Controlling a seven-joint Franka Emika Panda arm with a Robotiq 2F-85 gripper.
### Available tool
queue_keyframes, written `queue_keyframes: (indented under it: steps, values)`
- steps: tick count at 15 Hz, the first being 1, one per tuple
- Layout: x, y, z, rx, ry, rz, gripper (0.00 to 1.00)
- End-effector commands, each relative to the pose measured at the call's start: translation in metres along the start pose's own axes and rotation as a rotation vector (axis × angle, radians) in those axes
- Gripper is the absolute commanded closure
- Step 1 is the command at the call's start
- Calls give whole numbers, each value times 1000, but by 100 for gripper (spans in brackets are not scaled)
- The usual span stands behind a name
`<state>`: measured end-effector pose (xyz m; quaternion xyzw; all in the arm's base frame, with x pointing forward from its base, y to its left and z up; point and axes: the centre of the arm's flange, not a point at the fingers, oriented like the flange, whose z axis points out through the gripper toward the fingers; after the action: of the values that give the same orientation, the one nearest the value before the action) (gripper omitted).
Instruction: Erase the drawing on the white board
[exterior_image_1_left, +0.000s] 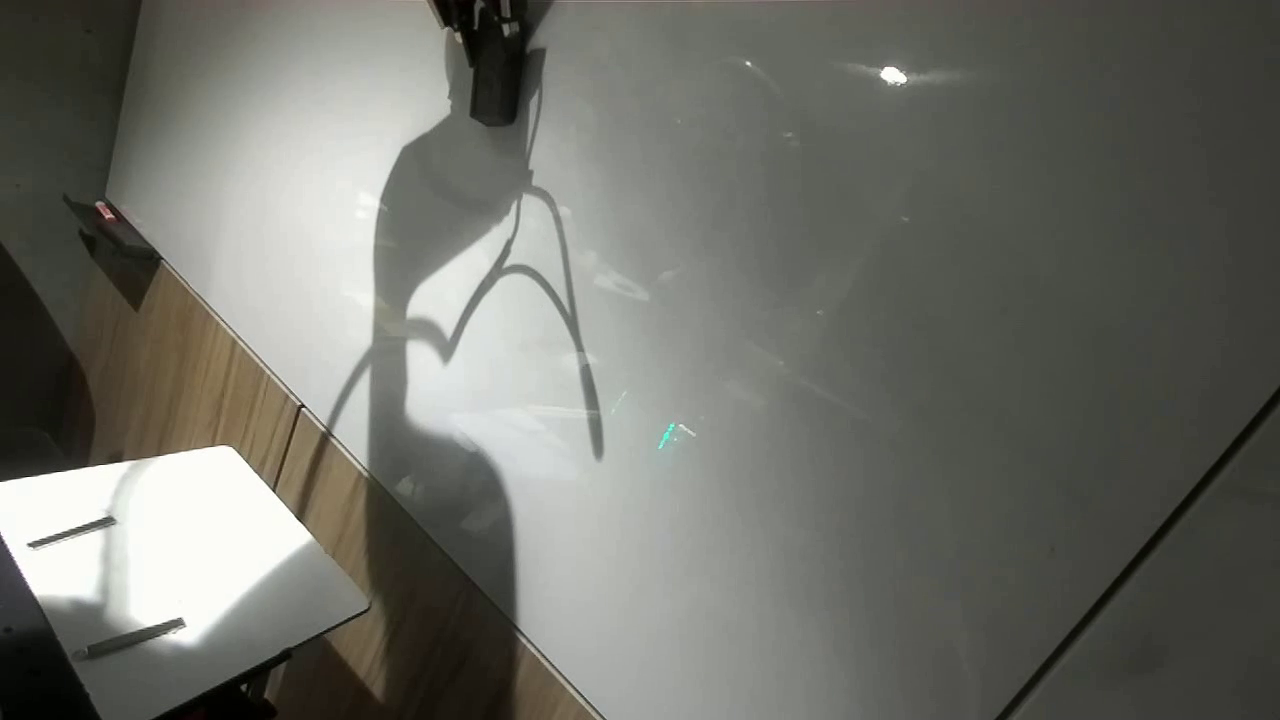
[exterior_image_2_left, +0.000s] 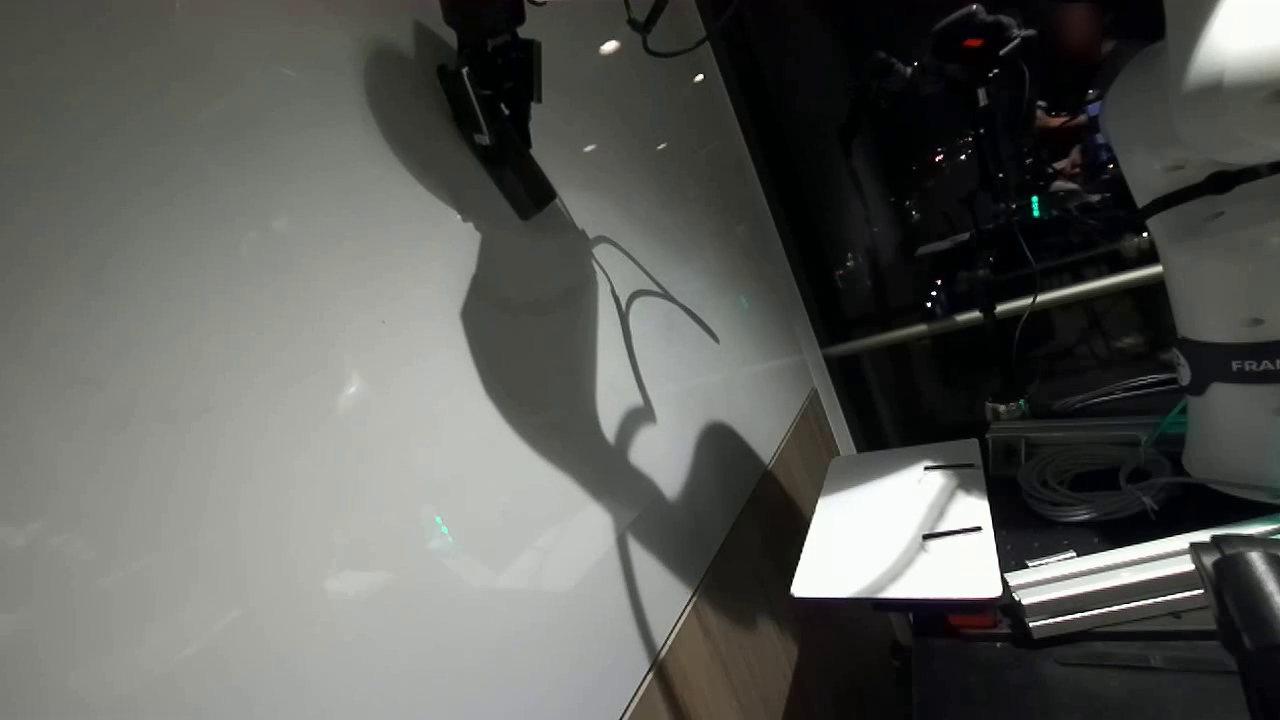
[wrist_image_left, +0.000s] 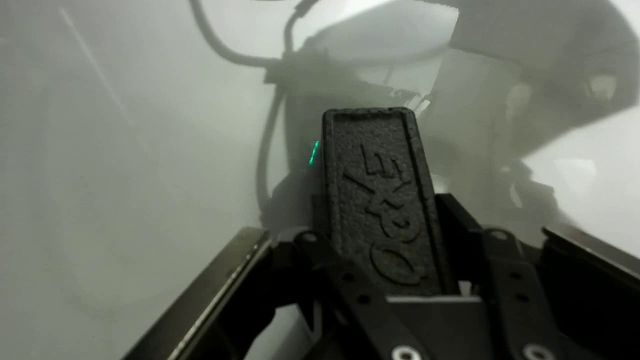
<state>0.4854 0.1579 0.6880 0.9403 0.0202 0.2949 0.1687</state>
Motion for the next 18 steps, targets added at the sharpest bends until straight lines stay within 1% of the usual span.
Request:
queue_keyframes:
  steps: [1, 3, 6, 10, 12, 15, 18]
  values:
    - [10, 20, 8, -2, 26, -7, 70]
    - [-8, 21, 21, 4, -11, -16, 70]
    - [-48, 18, 36, 15, -95, -27, 70]
    - [-106, 14, 57, 60, -232, -29, 70]
    - [-131, 13, 68, 77, -270, -31, 70]
    - [-162, 17, 99, 77, -322, -46, 70]
    - [-194, 17, 141, 75, -395, -61, 70]
